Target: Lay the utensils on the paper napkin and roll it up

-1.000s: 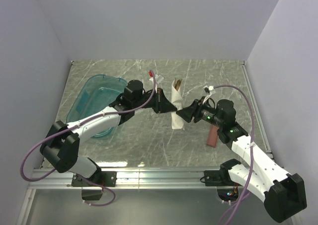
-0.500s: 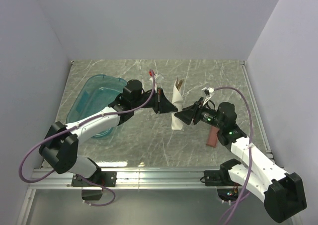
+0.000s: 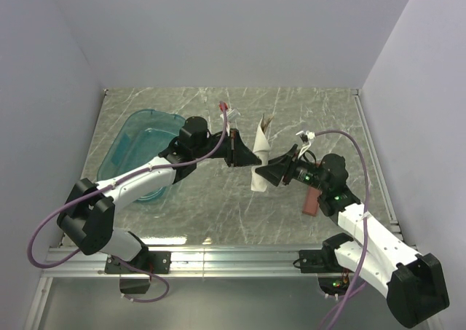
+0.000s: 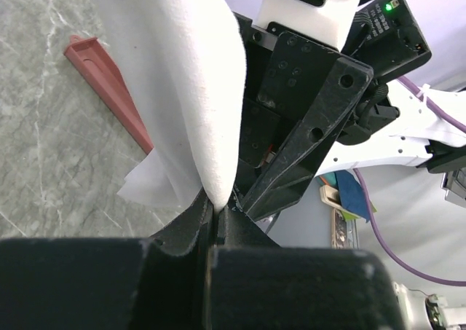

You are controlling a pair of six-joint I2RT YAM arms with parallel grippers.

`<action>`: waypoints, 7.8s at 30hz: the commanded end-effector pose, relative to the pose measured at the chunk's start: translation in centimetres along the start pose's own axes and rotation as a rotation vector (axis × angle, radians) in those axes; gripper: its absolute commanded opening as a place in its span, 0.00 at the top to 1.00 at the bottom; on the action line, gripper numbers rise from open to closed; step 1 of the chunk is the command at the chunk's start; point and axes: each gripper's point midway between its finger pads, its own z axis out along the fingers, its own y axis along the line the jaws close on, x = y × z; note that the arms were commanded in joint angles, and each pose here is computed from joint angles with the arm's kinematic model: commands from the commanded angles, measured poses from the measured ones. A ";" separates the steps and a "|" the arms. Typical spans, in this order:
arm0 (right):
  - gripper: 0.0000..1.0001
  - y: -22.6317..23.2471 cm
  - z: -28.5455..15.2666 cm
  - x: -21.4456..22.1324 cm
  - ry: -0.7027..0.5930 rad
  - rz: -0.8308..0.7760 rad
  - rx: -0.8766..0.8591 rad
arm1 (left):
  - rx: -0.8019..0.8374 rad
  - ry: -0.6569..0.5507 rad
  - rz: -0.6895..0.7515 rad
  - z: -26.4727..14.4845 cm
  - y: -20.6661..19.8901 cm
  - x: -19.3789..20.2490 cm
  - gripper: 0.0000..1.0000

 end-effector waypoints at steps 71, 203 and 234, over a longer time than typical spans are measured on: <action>0.85 1.8 -0.5 -1.0 0.045 -0.075 -0.012 | 0.154 -0.031 0.058 3.1 -1.0 -5.1 0.76; 1.00 0.2 2.6 -7.9 -0.020 0.020 0.034 | -1.543 0.085 -0.343 -23.3 24.9 0.9 0.24; 1.00 -1.8 -3.1 -6.3 -0.025 0.033 0.360 | -0.478 0.023 -0.512 12.8 20.1 -7.0 0.95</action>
